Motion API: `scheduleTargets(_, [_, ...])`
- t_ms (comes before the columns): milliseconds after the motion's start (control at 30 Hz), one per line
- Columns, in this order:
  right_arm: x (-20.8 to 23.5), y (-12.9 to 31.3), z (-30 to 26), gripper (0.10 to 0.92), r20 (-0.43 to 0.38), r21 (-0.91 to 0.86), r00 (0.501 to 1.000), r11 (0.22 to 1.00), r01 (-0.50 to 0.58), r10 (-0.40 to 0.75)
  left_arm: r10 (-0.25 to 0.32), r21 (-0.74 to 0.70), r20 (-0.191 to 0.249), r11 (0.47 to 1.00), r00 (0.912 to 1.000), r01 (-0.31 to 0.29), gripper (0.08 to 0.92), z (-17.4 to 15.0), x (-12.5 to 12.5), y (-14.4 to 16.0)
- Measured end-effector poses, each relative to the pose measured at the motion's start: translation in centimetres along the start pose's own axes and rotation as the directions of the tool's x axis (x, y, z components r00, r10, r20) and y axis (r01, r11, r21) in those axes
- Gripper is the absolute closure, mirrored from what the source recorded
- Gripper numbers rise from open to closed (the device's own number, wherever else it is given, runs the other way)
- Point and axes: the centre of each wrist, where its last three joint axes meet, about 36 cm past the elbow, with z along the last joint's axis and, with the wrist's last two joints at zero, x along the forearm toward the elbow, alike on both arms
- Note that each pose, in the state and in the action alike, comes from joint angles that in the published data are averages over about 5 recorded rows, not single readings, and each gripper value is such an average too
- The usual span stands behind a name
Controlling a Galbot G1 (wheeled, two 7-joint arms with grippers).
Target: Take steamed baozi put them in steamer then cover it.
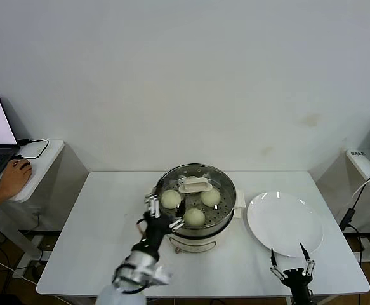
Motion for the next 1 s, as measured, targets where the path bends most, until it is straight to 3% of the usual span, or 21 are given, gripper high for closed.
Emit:
scheduleTargets(200, [0.7,-0.6,-0.7,0.2,0.019,-0.006,0.999,0.999,0.038,-0.038,-0.065,0.303,-0.048,0.95,0.9968,0.076,0.177,2.4,3.5,1.1])
scheduleTargets(400, [1.7,-1.1,-1.6,0.199,0.017,-0.028,0.998,0.997,0.067,-0.066,-0.102,0.481,-0.118,0.864,0.9877,0.147,0.177,4.6,7.0,0.7])
scheduleTargets(633, [3.1,-0.7,-2.6,0.2,0.016,-0.05,0.995,0.994,0.099,-0.098,-0.108,0.555,-0.21,0.805,0.9717,0.209,0.177,7.5,10.6,-0.5])
scheduleTargets(1000, [4.2,-0.5,-3.6,0.2,0.012,-0.082,0.99,0.986,0.144,-0.143,-0.11,0.603,-0.305,0.746,0.946,0.281,0.177,10.3,13.0,-1.5])
